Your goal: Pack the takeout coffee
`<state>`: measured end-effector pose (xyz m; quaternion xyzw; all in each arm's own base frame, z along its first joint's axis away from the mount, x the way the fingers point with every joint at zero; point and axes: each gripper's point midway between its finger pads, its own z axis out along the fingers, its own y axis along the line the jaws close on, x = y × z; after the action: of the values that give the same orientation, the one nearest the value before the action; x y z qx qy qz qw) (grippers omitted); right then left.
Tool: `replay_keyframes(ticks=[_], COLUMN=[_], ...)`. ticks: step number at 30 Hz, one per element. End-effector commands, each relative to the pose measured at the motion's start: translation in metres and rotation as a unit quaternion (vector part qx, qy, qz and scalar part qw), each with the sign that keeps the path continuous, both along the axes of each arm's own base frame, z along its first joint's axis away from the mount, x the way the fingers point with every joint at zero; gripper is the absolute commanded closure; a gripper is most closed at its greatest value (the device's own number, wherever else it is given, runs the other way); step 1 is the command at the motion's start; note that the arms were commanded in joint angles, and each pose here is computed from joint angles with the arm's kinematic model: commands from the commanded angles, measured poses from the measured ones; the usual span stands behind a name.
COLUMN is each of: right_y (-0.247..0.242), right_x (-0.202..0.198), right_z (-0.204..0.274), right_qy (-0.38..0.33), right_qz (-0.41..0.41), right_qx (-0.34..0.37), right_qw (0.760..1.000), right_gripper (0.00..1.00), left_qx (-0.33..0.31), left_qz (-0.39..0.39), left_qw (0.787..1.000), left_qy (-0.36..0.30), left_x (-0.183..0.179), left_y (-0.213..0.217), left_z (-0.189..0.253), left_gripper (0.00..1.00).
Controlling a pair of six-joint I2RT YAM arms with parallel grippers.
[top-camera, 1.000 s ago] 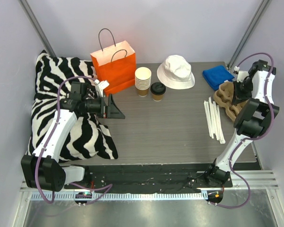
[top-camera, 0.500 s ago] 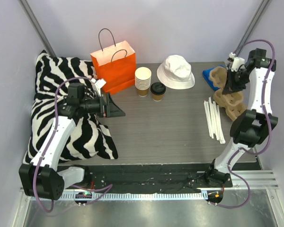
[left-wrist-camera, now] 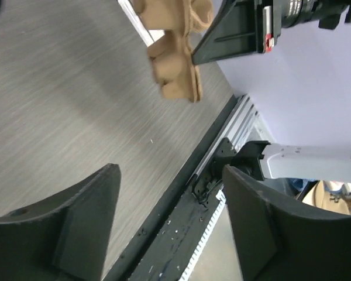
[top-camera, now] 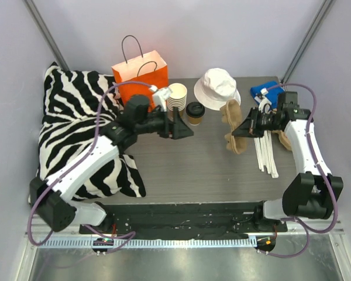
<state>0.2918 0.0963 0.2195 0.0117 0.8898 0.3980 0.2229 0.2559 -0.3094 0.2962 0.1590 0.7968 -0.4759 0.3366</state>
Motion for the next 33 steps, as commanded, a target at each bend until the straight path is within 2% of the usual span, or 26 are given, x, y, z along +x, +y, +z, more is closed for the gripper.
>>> replay_keyframes(ticks=[1,6,9,23,33], right_y=[0.032,0.045,0.052,0.066,0.067], right_x=[0.001,-0.007,-0.009,-0.023,-0.027], right_z=[0.034,0.027,0.031,0.029,0.025], right_qy=[-0.035,-0.004,-0.007,0.012,0.013], right_qz=[-0.029,-0.049,-0.056,-0.041,-0.04], right_qx=[0.101,0.149,0.168,0.191,0.185], right_qw=[0.994,0.988,0.984,0.981,0.982], right_gripper=[0.99,0.99,0.99,0.99,0.99], left_qx=[0.008,0.025,0.04,0.074,0.072], left_qz=[0.044,0.016,0.001,0.007,0.004], left_qw=[0.999,0.999,0.999,0.997,0.997], left_qy=[-0.027,-0.027,-0.023,-0.017,-0.015], left_x=[0.014,0.0,-0.007,-0.003,-0.002], left_y=[-0.051,-0.089,-0.101,-0.105,-0.109], left_z=[0.008,-0.002,-0.013,-0.042,-0.042], left_gripper=[0.3,0.46,0.5,0.67,0.69])
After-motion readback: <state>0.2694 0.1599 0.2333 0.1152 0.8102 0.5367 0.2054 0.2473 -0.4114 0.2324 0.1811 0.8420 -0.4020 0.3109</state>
